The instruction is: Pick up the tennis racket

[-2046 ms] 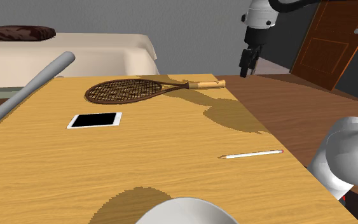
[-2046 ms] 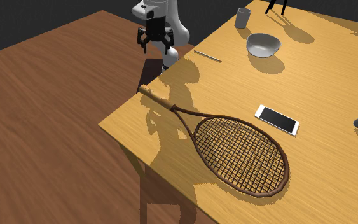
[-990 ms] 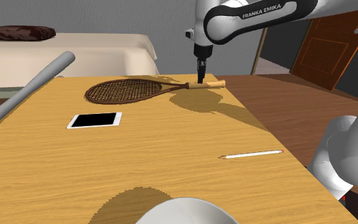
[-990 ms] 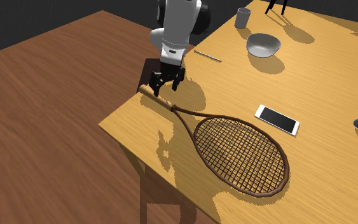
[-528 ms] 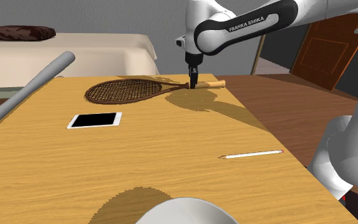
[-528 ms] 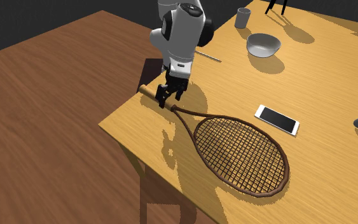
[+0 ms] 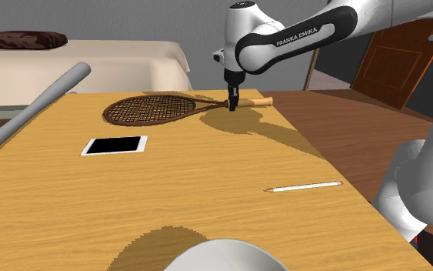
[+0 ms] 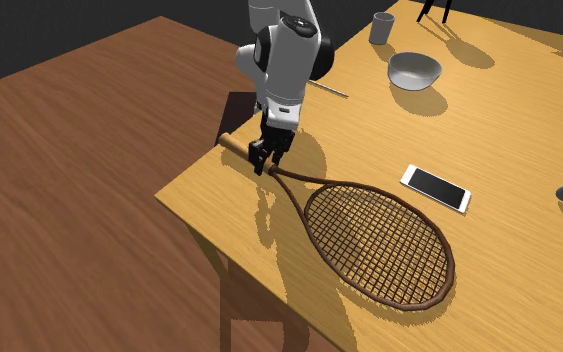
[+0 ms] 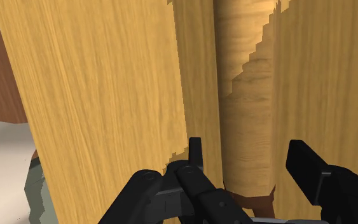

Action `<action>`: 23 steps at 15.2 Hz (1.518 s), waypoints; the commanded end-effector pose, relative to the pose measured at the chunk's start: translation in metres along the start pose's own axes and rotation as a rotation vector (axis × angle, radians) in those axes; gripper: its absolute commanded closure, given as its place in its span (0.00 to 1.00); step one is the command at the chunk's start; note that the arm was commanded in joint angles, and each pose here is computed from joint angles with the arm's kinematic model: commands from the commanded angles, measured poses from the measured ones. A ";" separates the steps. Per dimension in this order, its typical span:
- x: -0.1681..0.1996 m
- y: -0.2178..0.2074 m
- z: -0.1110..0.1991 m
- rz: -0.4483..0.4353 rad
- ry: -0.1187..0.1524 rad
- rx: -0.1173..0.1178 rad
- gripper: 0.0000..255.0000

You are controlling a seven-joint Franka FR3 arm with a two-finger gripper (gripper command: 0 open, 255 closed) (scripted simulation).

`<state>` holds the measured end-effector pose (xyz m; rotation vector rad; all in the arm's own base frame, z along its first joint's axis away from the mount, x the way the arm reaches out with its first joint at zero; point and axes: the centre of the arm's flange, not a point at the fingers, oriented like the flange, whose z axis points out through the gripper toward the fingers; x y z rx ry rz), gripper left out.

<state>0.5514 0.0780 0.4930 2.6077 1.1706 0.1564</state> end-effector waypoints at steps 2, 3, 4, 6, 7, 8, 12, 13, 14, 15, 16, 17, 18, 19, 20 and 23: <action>0.000 0.000 0.001 0.000 -0.003 0.002 1.00; 0.000 0.000 0.001 0.000 -0.003 0.002 1.00; 0.000 0.000 0.001 0.000 -0.003 0.002 1.00; 0.001 -0.001 0.002 0.000 -0.003 0.002 1.00; 0.001 0.001 -0.003 0.000 -0.003 0.002 1.00; 0.001 0.003 -0.008 0.000 -0.003 0.002 1.00; 0.000 0.009 -0.028 0.000 -0.003 0.002 1.00; 0.000 0.010 -0.033 0.000 -0.003 0.002 1.00; 0.000 0.012 -0.038 0.000 -0.003 0.002 1.00; 0.000 0.013 -0.043 0.000 -0.003 0.002 1.00; 0.000 0.015 -0.048 0.000 -0.003 0.002 1.00; 0.000 0.017 -0.053 0.000 -0.003 0.002 1.00; 0.000 0.018 -0.058 0.000 -0.003 0.002 1.00; 0.000 0.020 -0.063 0.000 -0.003 0.002 1.00; 0.000 0.021 -0.068 0.000 -0.003 0.002 1.00; 0.000 0.023 -0.074 0.000 -0.003 0.002 1.00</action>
